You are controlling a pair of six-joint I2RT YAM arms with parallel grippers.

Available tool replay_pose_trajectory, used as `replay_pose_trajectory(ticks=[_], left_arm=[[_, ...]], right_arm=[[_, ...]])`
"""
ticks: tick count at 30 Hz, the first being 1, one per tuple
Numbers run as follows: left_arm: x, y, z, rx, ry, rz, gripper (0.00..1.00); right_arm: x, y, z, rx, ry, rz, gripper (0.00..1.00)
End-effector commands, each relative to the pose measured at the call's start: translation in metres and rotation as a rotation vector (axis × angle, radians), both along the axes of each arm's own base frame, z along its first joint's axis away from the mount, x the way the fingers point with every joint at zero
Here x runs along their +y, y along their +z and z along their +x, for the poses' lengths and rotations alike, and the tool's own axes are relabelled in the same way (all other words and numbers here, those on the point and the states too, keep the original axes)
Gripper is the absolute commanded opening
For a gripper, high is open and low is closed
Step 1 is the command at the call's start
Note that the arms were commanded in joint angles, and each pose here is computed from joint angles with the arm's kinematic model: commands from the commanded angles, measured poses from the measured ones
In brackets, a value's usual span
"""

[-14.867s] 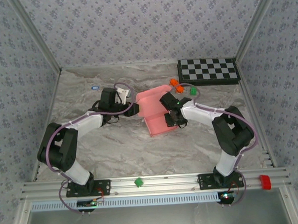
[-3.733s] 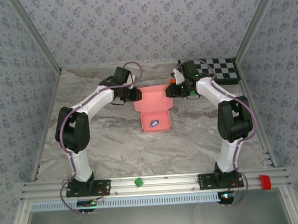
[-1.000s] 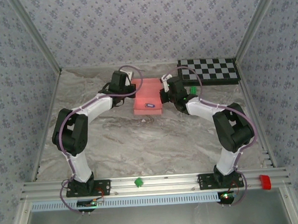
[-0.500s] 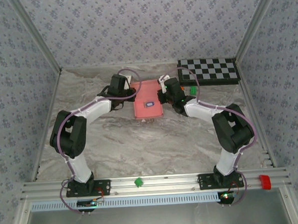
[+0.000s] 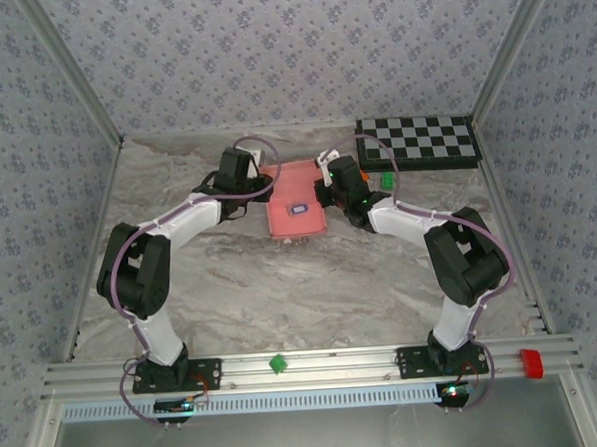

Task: Fold the paper box

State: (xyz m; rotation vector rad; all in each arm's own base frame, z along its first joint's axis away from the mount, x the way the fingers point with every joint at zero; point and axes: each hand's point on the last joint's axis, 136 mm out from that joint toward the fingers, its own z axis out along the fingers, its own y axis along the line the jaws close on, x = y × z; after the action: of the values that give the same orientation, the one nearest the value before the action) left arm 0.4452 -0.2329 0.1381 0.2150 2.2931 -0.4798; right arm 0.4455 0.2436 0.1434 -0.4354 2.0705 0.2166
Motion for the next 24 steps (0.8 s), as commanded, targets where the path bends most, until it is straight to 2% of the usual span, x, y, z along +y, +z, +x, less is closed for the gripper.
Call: replay_pose_trajectory(ticks=[1, 14, 24], left_arm=[[-0.002, 0.016, -0.002, -0.031, -0.004, -0.033, 0.25], [0.013, 0.017, -0.002, -0.037, 0.057, 0.023, 0.29], [0.015, 0.015, -0.006, -0.027, 0.056, 0.030, 0.27]], right_arm=[[0.002, 0.008, -0.003, -0.006, -0.004, 0.012, 0.16], [-0.001, 0.004, -0.004, -0.001, -0.010, -0.004, 0.16], [-0.001, 0.003, -0.004, 0.004, -0.012, -0.008, 0.16]])
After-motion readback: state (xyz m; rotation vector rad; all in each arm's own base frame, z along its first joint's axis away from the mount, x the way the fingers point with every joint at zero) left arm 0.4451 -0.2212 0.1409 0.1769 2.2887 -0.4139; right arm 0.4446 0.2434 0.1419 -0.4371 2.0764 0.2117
